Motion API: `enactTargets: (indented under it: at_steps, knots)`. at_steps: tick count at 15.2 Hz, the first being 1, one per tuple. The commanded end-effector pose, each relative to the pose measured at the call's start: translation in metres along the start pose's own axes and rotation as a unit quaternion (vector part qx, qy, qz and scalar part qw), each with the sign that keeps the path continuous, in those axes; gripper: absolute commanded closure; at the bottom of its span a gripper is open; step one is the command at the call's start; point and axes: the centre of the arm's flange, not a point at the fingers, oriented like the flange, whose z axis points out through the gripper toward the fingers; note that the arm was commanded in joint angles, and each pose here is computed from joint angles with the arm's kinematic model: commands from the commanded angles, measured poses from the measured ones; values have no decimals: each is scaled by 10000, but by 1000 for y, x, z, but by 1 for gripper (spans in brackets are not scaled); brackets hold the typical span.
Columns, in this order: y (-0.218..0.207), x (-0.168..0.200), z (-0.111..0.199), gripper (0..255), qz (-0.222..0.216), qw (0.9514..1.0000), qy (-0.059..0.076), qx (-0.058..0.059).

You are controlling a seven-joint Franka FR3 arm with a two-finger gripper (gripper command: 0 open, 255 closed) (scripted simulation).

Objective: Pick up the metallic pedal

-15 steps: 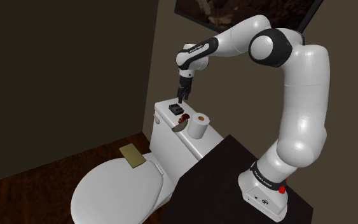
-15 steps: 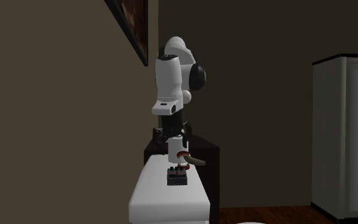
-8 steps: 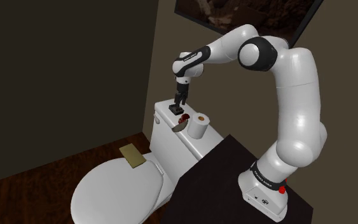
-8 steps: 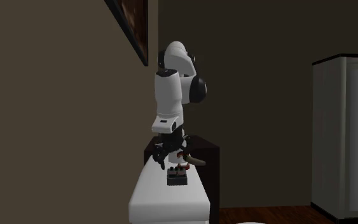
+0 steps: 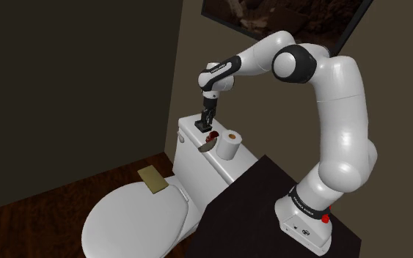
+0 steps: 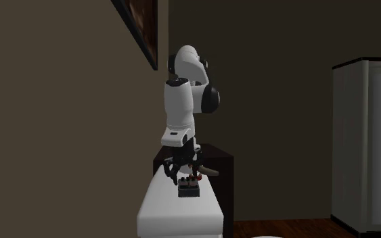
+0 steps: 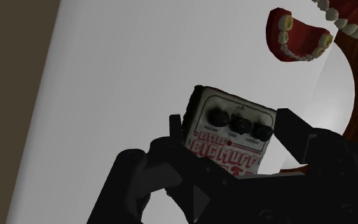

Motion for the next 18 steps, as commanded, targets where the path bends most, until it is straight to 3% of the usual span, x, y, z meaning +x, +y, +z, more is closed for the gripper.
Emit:
enactTargets:
  at_steps: [1, 6, 18]
  knots:
    - [0, 0, 0, 255, -1, 10000, -1, 0]
    - [0, 0, 1, 255, -1, 10000, -1, 0]
    - [-12, -14, -60, 255, -1, 10000, -1, 0]
